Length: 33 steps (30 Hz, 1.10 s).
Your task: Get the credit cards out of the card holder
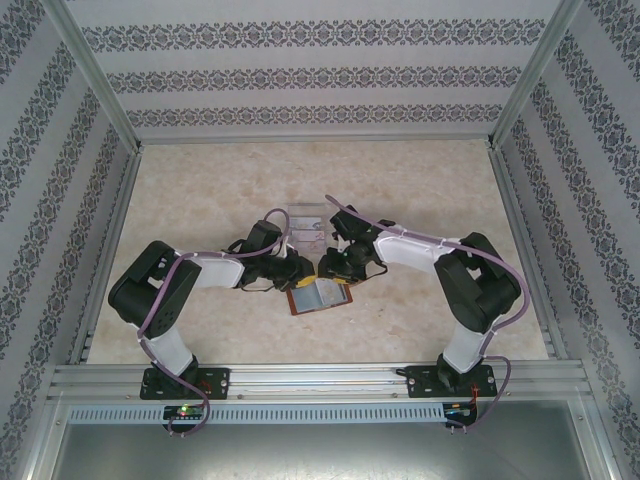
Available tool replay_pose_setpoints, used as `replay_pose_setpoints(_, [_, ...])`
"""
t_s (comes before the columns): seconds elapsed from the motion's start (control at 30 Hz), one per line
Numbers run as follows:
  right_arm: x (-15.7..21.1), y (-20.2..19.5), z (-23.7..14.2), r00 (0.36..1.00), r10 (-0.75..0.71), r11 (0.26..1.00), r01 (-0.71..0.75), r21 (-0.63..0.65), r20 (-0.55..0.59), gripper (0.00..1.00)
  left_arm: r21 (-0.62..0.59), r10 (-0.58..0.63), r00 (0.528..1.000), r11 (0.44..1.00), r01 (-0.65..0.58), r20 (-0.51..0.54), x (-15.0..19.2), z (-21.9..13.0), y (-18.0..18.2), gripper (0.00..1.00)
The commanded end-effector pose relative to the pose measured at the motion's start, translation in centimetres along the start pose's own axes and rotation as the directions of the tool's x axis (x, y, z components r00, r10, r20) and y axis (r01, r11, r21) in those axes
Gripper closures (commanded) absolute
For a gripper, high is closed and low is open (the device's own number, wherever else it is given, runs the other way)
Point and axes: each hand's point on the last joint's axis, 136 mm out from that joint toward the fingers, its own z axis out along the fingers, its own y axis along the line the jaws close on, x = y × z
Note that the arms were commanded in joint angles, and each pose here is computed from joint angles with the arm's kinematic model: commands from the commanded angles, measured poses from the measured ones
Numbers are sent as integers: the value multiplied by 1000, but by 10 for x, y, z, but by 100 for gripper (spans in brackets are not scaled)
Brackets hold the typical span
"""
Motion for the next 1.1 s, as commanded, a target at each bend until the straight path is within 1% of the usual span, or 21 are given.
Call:
replay_pose_setpoints(0.0, [-4, 0, -9, 999, 25, 999, -25, -22, 27, 58, 57, 7, 1000, 998, -7, -4, -2, 1, -12, 82])
replay_pose_setpoints(0.13, [-6, -6, -5, 999, 36, 999, -36, -12, 22, 58, 54, 4, 1000, 999, -4, -12, -3, 5, -12, 82])
replay_pose_setpoints(0.4, [0, -15, 10, 999, 48, 999, -48, 1, -17, 58, 40, -27, 999, 999, 29, -40, 0, 15, 0, 81])
replay_pose_setpoints(0.57, [1, -17, 11, 999, 48, 999, -48, 6, -24, 58, 28, -35, 998, 999, 36, -54, 3, 17, 5, 81])
replay_pose_setpoints(0.7, [1, -19, 12, 999, 47, 999, -47, 20, -25, 58, -36, -31, 998, 999, 29, -54, 6, 14, 16, 81])
replay_pose_setpoints(0.9, [3, -32, 10, 999, 38, 995, -36, 93, -22, 58, -220, 27, 998, 975, -38, -53, 9, -3, 34, 80])
replay_pose_setpoints(0.97, [4, -34, 10, 999, 36, 994, -34, 105, -24, 58, -245, 44, 998, 968, -56, -54, 9, -7, 33, 80])
replay_pose_setpoints(1.07, [3, -34, 9, 999, 33, 994, -31, 107, -21, 58, -251, 62, 997, 965, -74, -54, 8, -11, 28, 80])
